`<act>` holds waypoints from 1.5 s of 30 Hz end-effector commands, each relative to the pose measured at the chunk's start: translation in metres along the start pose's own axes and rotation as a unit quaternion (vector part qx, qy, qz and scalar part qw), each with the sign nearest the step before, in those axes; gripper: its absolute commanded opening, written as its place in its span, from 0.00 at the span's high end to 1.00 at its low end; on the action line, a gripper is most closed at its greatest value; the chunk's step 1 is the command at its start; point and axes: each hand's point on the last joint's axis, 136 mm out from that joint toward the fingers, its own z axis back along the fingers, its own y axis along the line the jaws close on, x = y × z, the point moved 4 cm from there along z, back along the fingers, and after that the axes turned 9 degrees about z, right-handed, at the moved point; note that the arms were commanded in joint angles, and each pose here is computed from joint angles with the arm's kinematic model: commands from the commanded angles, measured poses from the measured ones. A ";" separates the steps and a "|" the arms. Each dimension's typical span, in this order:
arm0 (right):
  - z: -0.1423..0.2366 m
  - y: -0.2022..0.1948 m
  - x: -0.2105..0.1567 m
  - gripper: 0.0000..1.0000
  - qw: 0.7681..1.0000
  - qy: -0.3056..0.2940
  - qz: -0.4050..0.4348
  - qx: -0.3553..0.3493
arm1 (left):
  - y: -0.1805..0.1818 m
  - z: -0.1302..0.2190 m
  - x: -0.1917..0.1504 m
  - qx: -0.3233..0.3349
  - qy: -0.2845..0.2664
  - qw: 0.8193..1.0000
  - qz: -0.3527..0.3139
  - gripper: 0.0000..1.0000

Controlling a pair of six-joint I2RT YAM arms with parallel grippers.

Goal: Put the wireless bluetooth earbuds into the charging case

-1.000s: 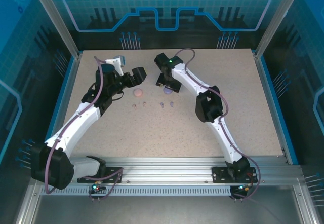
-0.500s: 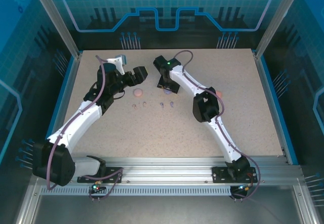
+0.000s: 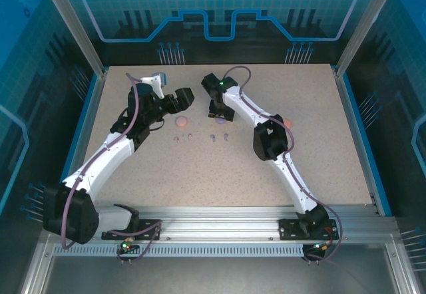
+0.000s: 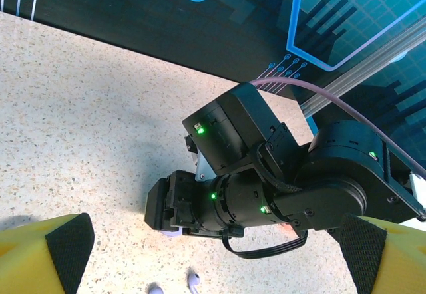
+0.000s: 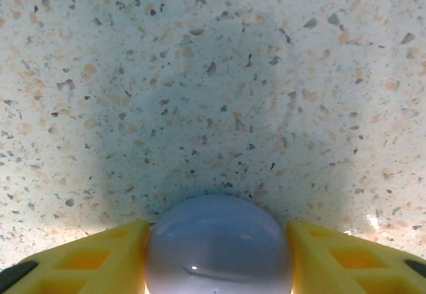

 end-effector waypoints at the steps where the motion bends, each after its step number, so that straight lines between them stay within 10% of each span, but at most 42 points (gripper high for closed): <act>1: -0.009 -0.005 -0.019 0.54 0.999 0.042 0.029 -0.015 | 0.000 -0.005 -0.009 -0.015 0.014 1.000 0.007 0.02; 29: 0.145 -0.050 0.009 0.63 0.957 -0.053 -0.190 0.215 | -0.012 -0.064 -0.082 -0.179 0.061 0.981 0.040 0.01; 45: 0.175 -0.058 0.007 0.62 0.955 -0.088 -0.194 0.206 | -0.039 -0.070 -0.069 -0.182 0.076 0.976 0.090 0.01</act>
